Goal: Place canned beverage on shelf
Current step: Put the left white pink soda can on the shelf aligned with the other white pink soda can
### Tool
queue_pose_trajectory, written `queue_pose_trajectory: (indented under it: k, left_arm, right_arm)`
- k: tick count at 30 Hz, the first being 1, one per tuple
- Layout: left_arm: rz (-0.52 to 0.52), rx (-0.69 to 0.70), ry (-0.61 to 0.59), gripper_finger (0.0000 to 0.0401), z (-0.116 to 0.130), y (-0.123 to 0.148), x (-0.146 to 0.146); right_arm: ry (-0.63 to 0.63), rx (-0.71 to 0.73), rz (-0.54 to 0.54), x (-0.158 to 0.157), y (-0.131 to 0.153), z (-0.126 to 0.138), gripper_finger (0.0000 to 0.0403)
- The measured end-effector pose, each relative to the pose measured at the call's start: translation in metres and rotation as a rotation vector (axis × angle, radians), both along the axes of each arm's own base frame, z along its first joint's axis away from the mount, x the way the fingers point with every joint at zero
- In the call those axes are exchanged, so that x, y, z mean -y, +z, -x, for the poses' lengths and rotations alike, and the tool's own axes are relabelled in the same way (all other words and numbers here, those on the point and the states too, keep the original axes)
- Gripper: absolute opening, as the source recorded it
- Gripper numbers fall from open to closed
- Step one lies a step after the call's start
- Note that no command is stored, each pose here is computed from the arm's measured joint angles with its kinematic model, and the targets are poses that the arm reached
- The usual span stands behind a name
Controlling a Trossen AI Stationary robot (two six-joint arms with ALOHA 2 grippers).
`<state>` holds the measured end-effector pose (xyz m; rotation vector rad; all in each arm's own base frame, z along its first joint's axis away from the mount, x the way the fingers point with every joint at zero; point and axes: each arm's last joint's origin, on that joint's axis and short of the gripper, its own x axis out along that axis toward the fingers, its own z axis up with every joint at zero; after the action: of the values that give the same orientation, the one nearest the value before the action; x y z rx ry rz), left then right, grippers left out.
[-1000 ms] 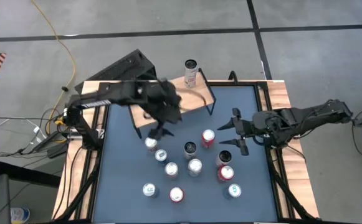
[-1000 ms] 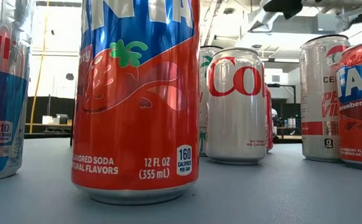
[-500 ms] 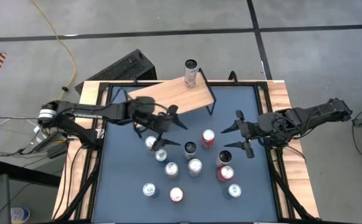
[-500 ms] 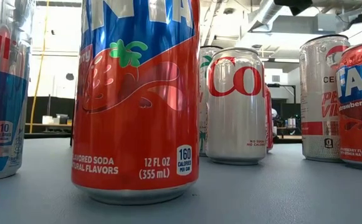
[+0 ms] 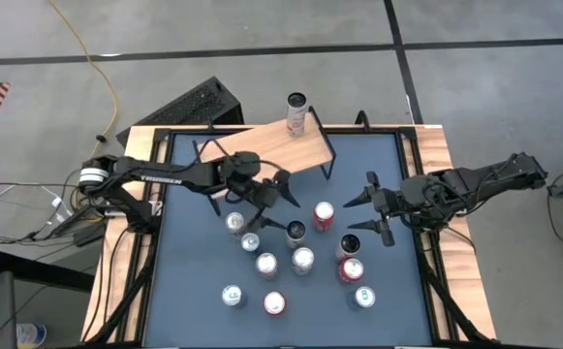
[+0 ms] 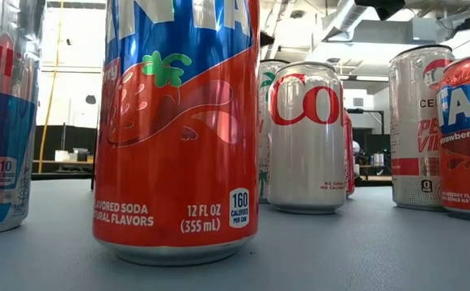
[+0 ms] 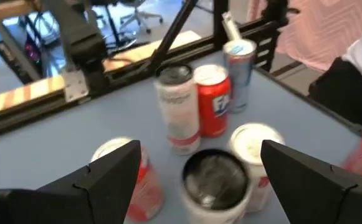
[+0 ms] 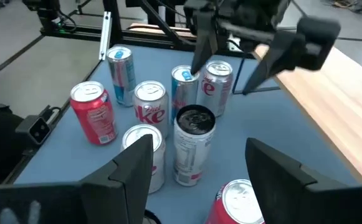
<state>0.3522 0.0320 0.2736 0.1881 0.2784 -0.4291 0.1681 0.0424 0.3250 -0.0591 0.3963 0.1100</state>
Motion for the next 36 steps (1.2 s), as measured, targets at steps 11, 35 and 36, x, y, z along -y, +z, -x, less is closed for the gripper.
queue_pose_trajectory:
  k: [11, 35, 36]
  left_arm:
    - [0.020, -0.043, -0.029, 0.0320, -0.008, -0.013, 0.002]
    - [0.114, -0.117, -0.109, 0.0320, -0.025, -0.045, 0.003]
    - [0.116, -0.114, -0.117, 0.0320, -0.024, -0.043, 0.003]
  right_arm:
    - [-0.004, -0.001, 0.002, 0.000, 0.000, 0.000, 0.0240]
    - [-0.004, -0.012, 0.005, 0.000, -0.001, 0.000, 0.0240]
    - [-0.004, -0.013, 0.005, 0.000, -0.001, 0.000, 0.0240]
